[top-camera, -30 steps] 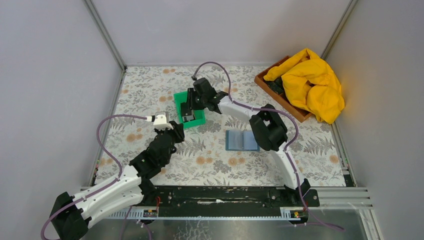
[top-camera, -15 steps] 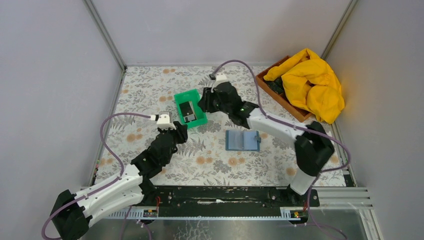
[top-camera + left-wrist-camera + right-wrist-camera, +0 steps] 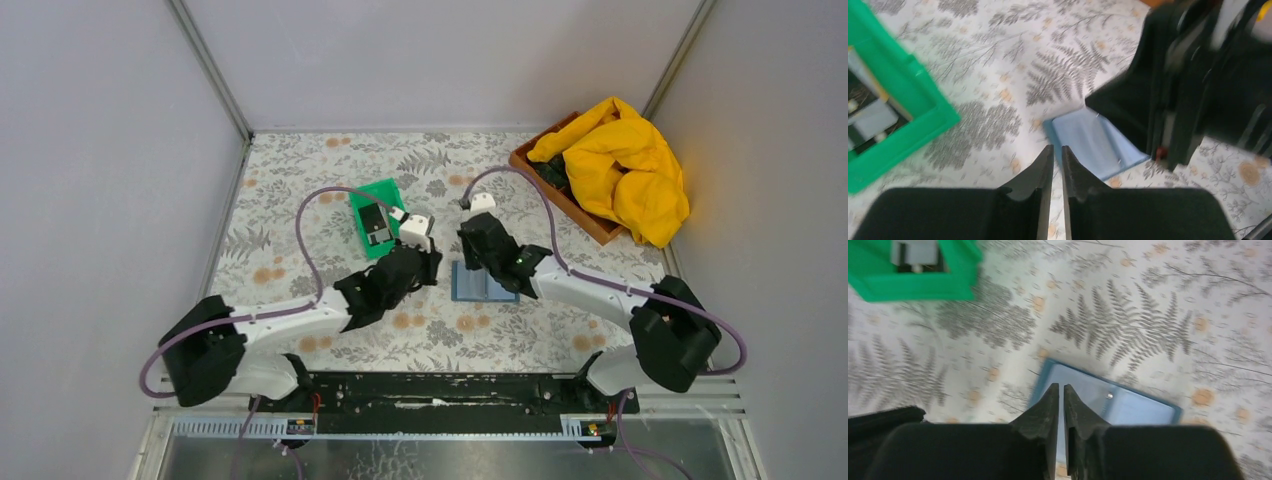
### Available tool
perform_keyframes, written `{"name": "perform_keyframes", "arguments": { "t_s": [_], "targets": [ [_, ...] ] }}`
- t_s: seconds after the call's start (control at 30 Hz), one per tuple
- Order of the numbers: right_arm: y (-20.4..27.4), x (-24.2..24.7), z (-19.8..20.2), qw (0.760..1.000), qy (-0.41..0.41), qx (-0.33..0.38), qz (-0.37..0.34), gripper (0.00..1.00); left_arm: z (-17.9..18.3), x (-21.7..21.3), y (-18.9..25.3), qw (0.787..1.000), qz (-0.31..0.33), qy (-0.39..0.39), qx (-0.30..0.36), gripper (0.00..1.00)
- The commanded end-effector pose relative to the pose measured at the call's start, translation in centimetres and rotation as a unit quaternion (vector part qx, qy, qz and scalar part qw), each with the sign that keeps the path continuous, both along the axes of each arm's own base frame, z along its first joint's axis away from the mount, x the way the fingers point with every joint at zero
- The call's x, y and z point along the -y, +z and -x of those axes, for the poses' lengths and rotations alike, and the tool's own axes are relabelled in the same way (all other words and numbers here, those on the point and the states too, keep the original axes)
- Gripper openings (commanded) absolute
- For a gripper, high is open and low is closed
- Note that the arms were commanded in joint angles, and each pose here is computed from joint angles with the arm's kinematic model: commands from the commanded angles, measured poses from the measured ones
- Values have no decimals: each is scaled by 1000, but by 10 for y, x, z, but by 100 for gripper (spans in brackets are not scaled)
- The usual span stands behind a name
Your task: Take the credit cards out of the card holder
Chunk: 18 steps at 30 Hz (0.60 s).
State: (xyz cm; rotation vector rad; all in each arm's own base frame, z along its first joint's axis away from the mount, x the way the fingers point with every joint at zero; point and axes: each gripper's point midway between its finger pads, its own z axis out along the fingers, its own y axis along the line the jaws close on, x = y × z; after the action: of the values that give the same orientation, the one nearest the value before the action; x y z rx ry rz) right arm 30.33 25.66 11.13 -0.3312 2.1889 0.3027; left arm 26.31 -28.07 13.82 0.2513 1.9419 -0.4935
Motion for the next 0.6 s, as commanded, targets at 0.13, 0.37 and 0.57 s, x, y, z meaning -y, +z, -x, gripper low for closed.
{"name": "perform_keyframes", "arguments": {
  "t_s": [0.13,0.37,0.57],
  "targets": [
    [-13,53,7,996,-70,23,51,0,-37,50,-12,979,156,-95,-94,0],
    [-30,96,-2,990,-134,-13,-50,15,-18,73,-57,968,137,-149,-145,38],
    [-42,98,-3,990,-138,-26,-34,15,-16,77,-62,965,141,-155,-156,37]
  ]
}}
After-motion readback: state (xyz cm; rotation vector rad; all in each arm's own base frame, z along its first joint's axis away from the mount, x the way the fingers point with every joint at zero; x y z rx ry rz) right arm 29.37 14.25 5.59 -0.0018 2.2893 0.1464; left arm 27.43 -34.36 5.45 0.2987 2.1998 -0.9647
